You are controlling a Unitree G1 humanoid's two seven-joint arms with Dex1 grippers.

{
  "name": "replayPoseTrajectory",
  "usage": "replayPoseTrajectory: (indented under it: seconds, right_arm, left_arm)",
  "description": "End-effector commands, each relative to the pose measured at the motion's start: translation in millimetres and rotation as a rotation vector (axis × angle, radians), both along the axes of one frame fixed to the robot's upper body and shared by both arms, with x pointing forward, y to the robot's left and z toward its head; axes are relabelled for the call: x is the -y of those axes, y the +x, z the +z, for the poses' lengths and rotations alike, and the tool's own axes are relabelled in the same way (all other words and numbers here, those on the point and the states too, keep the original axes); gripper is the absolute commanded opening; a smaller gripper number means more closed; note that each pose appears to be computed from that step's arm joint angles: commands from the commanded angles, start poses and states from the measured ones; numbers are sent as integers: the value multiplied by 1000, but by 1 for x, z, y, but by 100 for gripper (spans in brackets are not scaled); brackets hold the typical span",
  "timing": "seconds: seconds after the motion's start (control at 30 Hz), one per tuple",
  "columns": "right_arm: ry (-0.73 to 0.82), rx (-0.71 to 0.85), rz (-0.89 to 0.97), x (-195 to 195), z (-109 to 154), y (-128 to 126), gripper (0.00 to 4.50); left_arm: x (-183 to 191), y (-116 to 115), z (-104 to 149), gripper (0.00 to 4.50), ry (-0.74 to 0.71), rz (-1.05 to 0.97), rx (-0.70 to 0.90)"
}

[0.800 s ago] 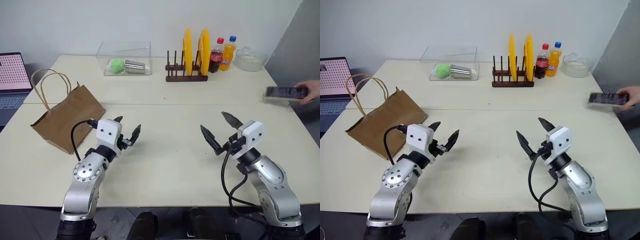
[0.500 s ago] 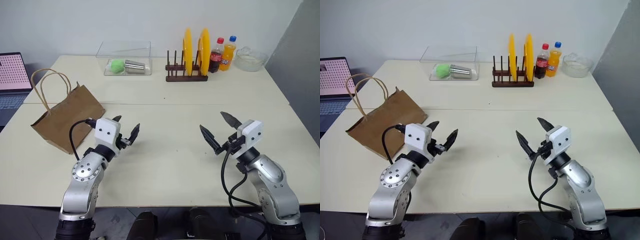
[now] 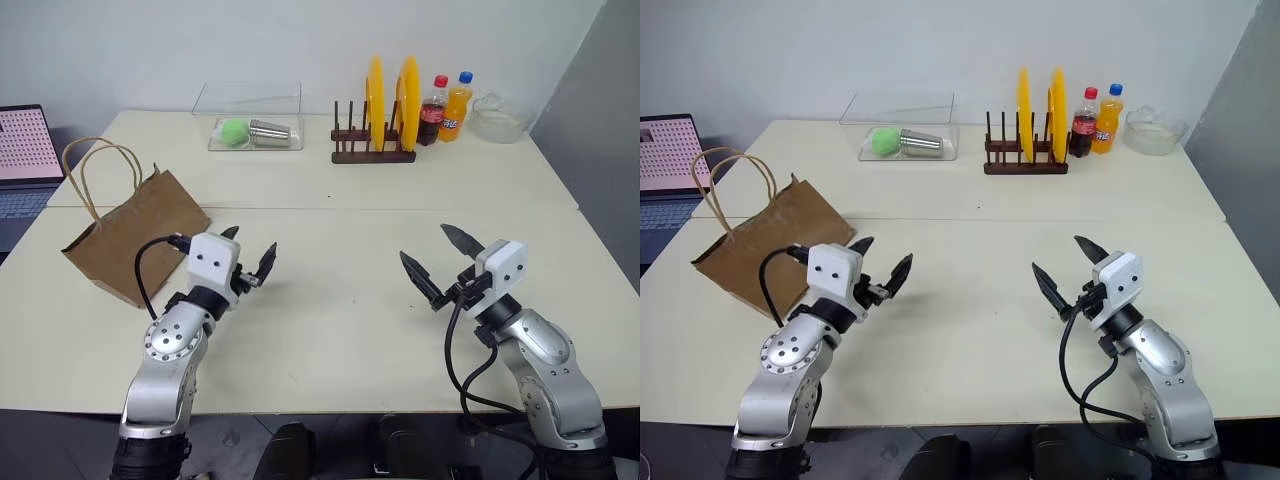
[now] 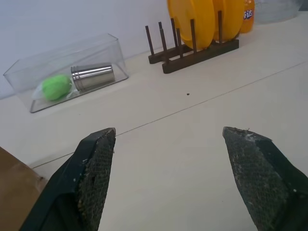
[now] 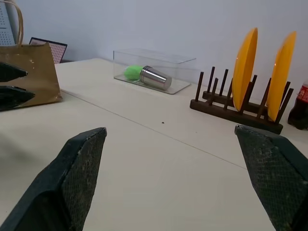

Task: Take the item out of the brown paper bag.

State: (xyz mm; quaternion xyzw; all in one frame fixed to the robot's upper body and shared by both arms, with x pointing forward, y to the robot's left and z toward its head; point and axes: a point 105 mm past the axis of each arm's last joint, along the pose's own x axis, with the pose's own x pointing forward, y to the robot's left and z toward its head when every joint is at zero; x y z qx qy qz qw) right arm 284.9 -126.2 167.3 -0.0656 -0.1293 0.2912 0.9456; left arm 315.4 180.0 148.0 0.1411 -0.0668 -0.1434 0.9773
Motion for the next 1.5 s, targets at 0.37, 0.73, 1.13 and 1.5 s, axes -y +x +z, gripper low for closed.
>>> replayPoseTrajectory:
  seconds: [0.37, 0.73, 1.13, 1.5]
  right_arm:
    - [14, 67, 306, -36, 47, 4, 450]
    - [-109, 43, 727, -74, 69, -8, 450]
    - [-217, 77, 860, -89, 77, -20, 450]
    - [-272, 92, 919, -92, 87, -32, 450]
  left_arm:
    - [-49, -27, 34, 373, -61, 307, 166]
    - [-141, -44, 63, 373, -179, 387, 79]
    - [-202, -5, 100, 373, -212, 235, -81]
    - [-218, 39, 121, 373, -163, 198, -95]
